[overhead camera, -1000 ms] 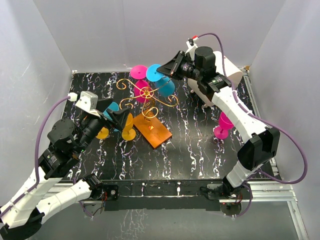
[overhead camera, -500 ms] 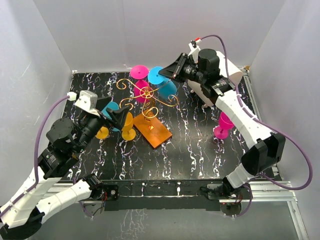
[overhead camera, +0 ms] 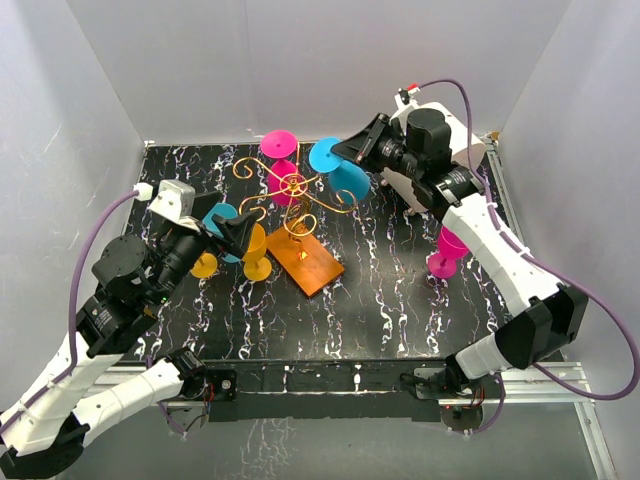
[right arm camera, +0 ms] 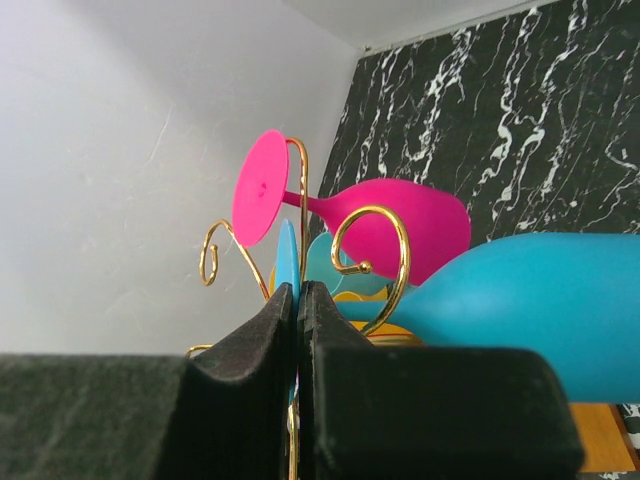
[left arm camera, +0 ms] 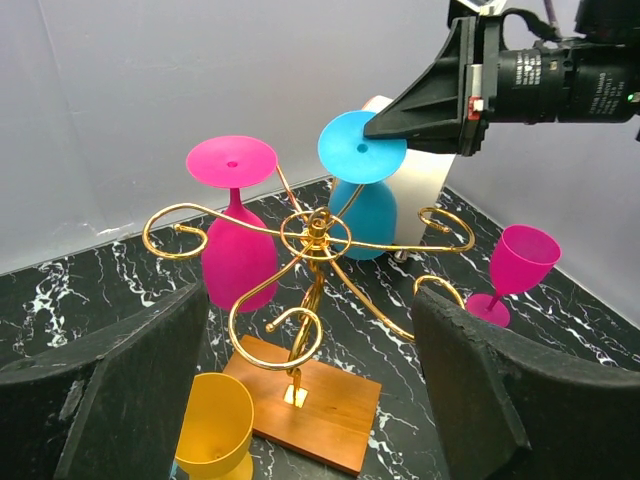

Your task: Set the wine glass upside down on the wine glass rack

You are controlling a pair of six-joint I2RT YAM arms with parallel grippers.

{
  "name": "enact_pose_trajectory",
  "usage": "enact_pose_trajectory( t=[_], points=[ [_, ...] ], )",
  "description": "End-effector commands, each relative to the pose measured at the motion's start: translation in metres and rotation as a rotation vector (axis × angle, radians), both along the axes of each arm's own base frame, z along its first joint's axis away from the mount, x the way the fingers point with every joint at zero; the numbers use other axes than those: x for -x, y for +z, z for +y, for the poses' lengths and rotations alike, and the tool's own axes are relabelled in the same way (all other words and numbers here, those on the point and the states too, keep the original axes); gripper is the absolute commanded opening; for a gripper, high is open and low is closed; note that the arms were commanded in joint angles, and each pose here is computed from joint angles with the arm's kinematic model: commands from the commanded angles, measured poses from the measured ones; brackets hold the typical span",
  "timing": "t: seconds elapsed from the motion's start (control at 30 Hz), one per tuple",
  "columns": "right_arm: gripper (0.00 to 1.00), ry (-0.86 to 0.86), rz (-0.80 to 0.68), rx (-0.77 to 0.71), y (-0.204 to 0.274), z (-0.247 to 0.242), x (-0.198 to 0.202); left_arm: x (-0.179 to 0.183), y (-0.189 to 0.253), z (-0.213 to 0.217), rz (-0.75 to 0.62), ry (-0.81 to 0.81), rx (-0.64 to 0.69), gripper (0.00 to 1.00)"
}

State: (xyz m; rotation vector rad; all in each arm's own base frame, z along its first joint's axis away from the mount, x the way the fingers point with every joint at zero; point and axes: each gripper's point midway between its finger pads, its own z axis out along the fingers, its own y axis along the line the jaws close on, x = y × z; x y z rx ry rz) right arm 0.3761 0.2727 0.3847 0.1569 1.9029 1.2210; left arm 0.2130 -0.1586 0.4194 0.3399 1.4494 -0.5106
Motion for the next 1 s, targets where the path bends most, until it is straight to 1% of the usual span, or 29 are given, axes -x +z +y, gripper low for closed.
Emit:
enact_pose_trajectory(
  t=[0.0, 0.37, 0.63, 0.8, 0.97],
  points=[
    [0.0, -0.102, -0.141, -0.035, 0.042, -0.019, -0.001, 0.001, 0.015, 0.005, -0.032, 0.014, 0.016, 0.81],
    [0.0, -0.163, -0.16, -0.036, 0.05, -0.019, -0.026, 0.003, 0.014, 0.006, -0.027, 0.011, 0.022, 0.81],
    [0.0, -0.113, -0.14, -0.032, 0.041, -0.003, -0.039, 0.002, 0.012, 0.007, -0.024, 0.016, 0.019, 0.81],
    [0.0, -0.075, -0.127, -0.029, 0.035, 0.004, -0.039, 0.002, 0.012, 0.007, -0.021, 0.017, 0.017, 0.81],
    [0.09, -0.073, -0.127, -0.024, 0.035, 0.005, -0.041, 0.001, 0.009, 0.007, -0.019, 0.021, 0.014, 0.81]
  ],
)
